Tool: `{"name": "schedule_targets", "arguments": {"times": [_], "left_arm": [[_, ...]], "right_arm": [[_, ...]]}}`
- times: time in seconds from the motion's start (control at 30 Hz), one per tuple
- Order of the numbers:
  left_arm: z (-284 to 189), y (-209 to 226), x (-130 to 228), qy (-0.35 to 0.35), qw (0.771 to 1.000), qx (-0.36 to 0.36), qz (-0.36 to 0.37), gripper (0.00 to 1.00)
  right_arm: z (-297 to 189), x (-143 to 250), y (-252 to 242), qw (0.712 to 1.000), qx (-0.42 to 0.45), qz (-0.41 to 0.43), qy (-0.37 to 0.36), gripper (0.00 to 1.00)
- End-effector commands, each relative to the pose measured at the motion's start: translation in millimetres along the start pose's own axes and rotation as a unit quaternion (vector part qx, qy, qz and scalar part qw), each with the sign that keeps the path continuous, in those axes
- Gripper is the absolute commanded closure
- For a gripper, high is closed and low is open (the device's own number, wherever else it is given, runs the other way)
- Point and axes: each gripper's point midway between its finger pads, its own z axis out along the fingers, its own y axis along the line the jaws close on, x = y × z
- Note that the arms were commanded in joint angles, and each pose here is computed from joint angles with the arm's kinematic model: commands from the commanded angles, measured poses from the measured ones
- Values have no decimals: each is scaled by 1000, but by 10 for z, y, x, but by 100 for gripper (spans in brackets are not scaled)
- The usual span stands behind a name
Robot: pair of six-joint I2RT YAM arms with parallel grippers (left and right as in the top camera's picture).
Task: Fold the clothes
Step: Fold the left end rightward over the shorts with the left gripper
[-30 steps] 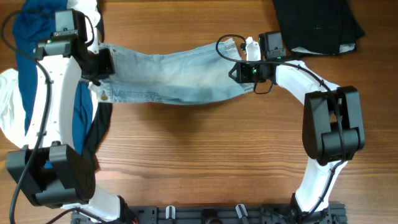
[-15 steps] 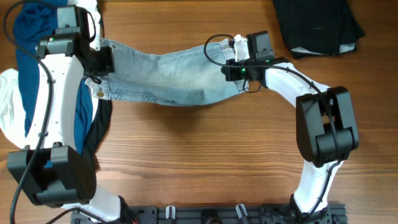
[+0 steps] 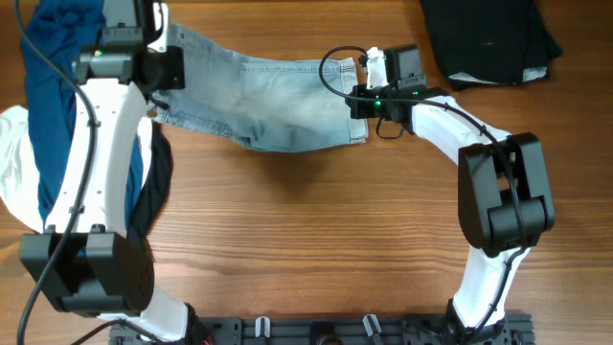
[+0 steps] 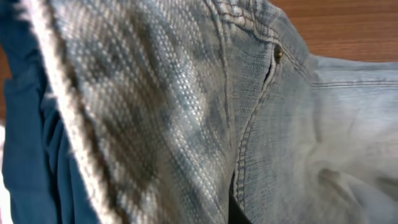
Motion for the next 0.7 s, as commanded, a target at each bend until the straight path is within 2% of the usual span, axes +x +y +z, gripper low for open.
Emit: {"name": "schedule_targets", "arguments": {"times": [0.0,0.17,0.53,0.67], "left_arm": [[-61,-75,-160,-24,1000,-3,12,96],[-72,-252,-203,-33,999,33,8,96],[-107,-443,-226,-38,998,47,0,96],[-121,-581,-174,-28,997,77,5,96]], "right_arm": [[16,-24,-75,1000,20,2,-11,96],[67,-50,-161,999,37,1,-21,96],[381,267,-489,996,78,38,10,96],[466,395,-610,995,89,48,25,96]]}}
